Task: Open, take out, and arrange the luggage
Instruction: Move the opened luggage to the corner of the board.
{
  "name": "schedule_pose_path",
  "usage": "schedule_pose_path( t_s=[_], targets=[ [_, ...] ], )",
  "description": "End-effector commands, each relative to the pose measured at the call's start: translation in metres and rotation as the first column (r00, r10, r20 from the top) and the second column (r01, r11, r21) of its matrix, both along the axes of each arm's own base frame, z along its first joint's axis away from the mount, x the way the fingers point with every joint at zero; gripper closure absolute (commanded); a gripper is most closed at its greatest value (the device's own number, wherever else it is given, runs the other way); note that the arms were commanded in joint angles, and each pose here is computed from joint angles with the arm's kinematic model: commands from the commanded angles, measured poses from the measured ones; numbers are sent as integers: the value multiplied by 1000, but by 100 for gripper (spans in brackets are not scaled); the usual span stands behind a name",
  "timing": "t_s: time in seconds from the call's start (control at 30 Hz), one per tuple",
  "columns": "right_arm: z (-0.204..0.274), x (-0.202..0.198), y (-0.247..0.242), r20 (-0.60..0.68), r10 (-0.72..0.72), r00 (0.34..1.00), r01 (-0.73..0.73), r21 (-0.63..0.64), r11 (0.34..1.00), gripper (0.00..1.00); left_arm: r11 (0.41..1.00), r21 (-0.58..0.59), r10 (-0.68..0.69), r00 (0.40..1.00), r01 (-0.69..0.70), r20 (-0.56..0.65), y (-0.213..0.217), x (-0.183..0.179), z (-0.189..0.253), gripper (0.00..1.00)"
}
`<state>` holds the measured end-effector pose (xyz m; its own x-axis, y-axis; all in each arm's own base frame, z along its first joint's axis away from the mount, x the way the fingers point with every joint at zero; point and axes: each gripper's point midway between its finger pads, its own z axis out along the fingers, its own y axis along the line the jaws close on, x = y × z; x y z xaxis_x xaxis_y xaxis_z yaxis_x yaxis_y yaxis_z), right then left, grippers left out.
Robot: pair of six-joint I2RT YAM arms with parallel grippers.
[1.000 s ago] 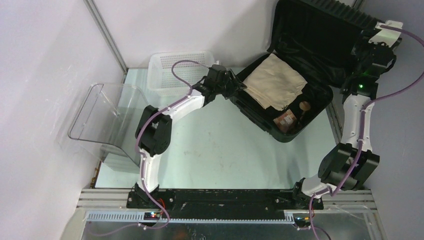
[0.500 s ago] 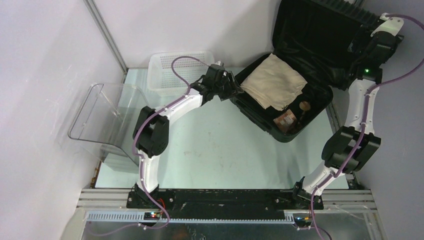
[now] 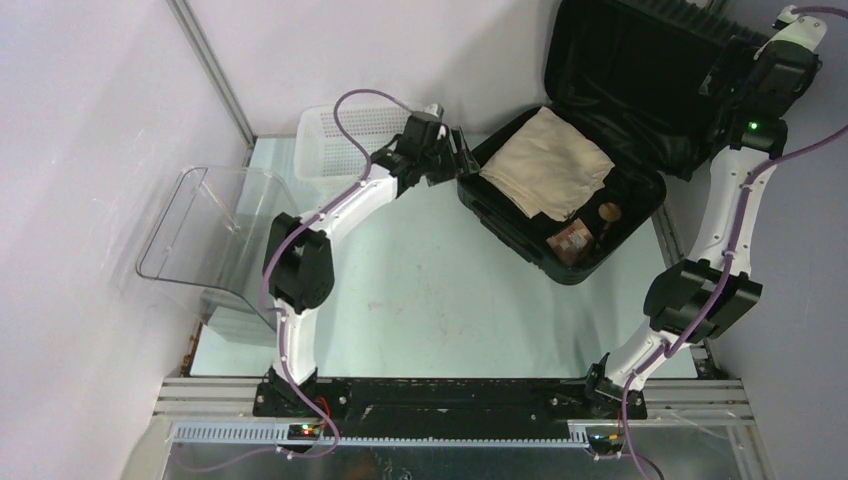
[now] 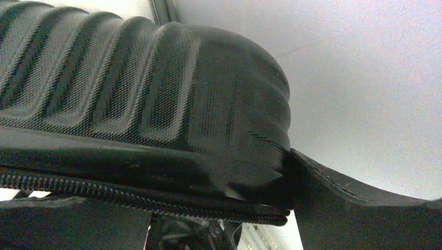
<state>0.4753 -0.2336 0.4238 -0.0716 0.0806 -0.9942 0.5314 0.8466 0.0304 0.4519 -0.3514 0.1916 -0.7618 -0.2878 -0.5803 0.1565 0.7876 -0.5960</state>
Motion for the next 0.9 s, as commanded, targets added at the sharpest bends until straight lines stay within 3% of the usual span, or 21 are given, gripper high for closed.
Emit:
schedule_pose_path(
  t_s=[0.0, 0.17, 0.53, 0.77, 0.83, 0.87],
  targets=[
    [27, -17, 18, 5, 44, 999, -44, 31, 999, 12, 999, 31, 8, 997, -11, 79, 7, 27, 18, 27],
    [21, -32, 17, -24, -1, 1000, 4, 89, 996, 12, 999, 33, 20, 997, -22, 72, 7, 39, 10, 27],
    [44, -15, 0, 84, -56, 995, 42, 155, 987, 20, 996, 62, 67, 998, -67, -7, 11, 48, -24, 28],
    [24, -23, 2, 36, -86, 996, 73, 266, 961, 20, 995, 61, 78, 996, -74, -49, 3, 57, -42, 29],
    [20, -25, 3, 36, -83, 996, 70, 276, 959, 21, 995, 71, 77, 995, -72, -68, 2, 58, -53, 30],
    [18, -25, 4, 34, -78, 996, 65, 279, 958, 20, 995, 72, 77, 994, -71, -83, 2, 56, -57, 36]
  ],
)
